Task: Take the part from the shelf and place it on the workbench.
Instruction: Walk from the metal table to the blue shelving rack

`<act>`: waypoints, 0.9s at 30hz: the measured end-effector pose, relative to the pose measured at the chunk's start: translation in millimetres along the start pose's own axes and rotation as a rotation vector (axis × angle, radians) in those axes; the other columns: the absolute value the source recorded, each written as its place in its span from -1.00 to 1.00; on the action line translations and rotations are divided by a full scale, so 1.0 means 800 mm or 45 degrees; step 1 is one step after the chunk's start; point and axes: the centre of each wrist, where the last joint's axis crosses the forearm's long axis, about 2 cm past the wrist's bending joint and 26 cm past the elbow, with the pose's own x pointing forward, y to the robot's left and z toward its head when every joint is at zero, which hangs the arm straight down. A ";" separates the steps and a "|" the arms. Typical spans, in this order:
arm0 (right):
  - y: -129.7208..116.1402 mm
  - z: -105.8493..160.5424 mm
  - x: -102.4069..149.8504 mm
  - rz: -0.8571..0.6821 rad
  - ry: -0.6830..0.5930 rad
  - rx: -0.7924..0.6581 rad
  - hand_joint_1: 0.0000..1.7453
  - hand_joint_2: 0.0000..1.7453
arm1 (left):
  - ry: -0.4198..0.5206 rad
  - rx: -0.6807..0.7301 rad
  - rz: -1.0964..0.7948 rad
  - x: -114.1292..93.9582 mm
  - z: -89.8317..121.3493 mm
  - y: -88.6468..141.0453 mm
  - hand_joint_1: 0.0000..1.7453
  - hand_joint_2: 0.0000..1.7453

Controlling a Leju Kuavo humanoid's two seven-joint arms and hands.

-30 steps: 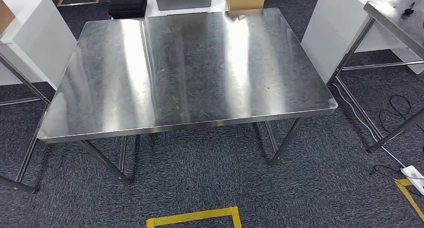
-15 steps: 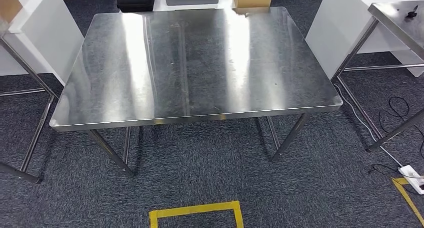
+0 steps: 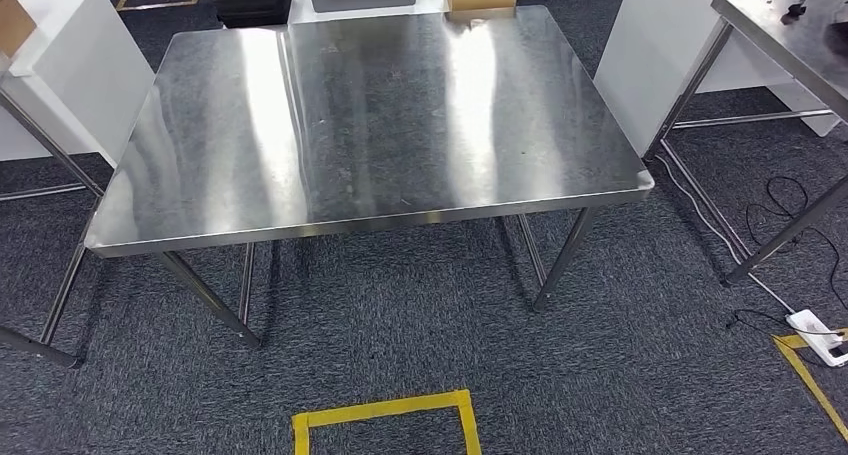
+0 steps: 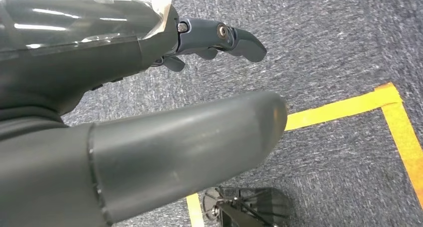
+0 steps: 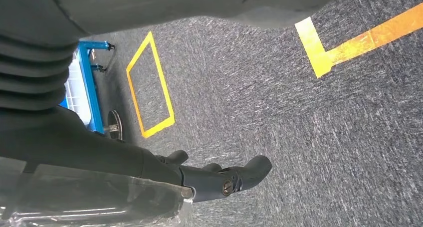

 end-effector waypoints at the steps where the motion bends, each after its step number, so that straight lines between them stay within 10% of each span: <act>1: 0.001 0.000 0.000 0.001 -0.001 0.004 -1.00 -1.00 | -0.002 0.001 0.000 0.000 0.000 0.000 -1.00 -1.00; 27: 0.001 0.000 0.002 0.061 -0.033 0.056 -1.00 -1.00 | -0.032 0.034 -0.021 0.000 0.000 0.001 -1.00 -1.00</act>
